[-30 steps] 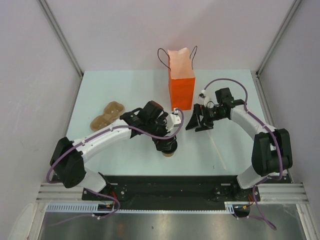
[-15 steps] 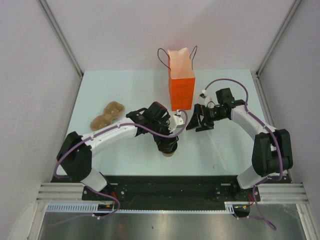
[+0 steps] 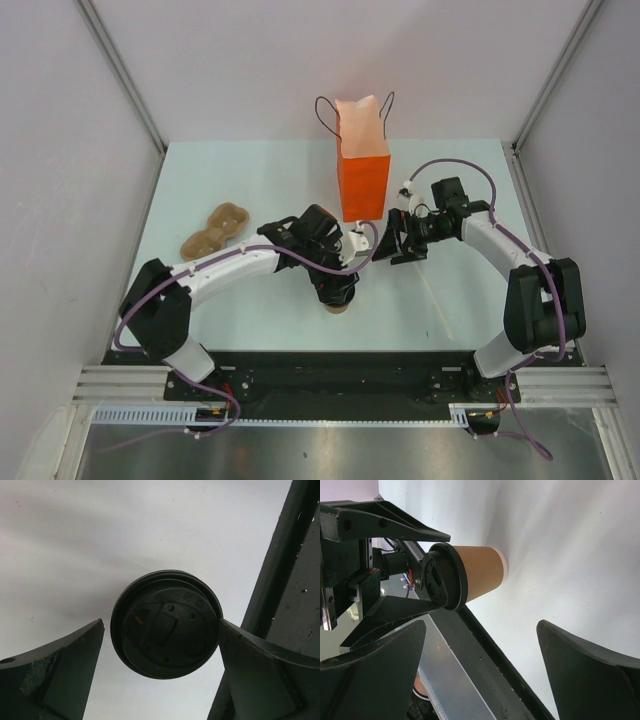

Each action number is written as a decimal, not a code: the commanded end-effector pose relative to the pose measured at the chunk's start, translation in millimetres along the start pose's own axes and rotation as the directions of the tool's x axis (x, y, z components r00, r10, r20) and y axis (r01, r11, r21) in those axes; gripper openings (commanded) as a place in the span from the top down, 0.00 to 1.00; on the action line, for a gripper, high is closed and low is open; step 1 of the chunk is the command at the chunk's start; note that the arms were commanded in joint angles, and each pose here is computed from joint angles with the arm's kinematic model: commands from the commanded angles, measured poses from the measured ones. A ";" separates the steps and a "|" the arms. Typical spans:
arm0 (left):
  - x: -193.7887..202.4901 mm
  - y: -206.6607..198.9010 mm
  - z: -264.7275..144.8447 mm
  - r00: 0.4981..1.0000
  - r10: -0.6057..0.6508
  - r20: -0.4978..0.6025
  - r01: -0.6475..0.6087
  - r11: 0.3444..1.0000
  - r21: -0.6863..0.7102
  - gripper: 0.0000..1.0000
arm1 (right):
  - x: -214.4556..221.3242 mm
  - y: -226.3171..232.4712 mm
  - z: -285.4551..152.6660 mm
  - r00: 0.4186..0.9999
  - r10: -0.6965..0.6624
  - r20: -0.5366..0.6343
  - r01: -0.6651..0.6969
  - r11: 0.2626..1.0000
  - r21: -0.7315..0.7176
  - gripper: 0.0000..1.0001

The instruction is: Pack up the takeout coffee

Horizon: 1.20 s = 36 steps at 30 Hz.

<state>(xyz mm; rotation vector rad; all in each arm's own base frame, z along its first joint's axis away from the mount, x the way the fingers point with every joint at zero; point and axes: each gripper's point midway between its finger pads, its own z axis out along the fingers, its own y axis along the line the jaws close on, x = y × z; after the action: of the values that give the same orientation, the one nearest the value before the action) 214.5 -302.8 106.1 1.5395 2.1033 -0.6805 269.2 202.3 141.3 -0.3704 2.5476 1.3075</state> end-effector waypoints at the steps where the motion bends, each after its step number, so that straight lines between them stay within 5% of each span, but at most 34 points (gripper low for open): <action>1: -9.5 0.3 2.5 0.999 0.028 0.028 -0.028 1.000 0.004 0.01 | -5.2 11.0 -4.0 0.999 -0.041 0.029 0.041 0.999 -0.027 0.00; 7: -6.2 -1.0 0.0 0.999 0.031 0.017 -0.031 1.000 0.005 0.11 | -6.3 9.5 -4.6 0.999 -0.038 0.035 0.039 0.999 -0.020 0.00; 14: -7.3 -1.9 -16.1 0.999 0.036 0.028 -0.035 0.999 -0.030 0.42 | -7.8 8.1 -5.1 0.998 -0.038 0.041 0.039 0.999 -0.015 0.00; 20: -14.6 7.9 -34.6 0.998 0.002 0.062 0.001 0.999 -0.053 0.51 | -9.3 7.2 -6.9 0.998 -0.032 0.048 0.033 0.999 -0.014 0.00; 26: -40.5 85.0 -75.7 0.986 -0.077 0.149 0.103 0.980 -0.171 0.53 | -11.6 6.6 -7.1 0.998 -0.030 0.056 0.030 0.999 -0.014 0.00; 36: -27.7 229.2 -98.8 0.923 -0.283 0.262 0.355 0.888 -0.293 0.55 | -14.5 5.0 -9.5 0.997 -0.025 0.068 0.026 1.000 -0.012 0.00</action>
<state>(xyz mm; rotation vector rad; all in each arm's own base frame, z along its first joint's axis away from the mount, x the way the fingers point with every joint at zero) 399.9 -210.3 173.1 0.9912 2.1821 -0.5030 278.0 199.7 143.7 -0.3386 2.5237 1.3032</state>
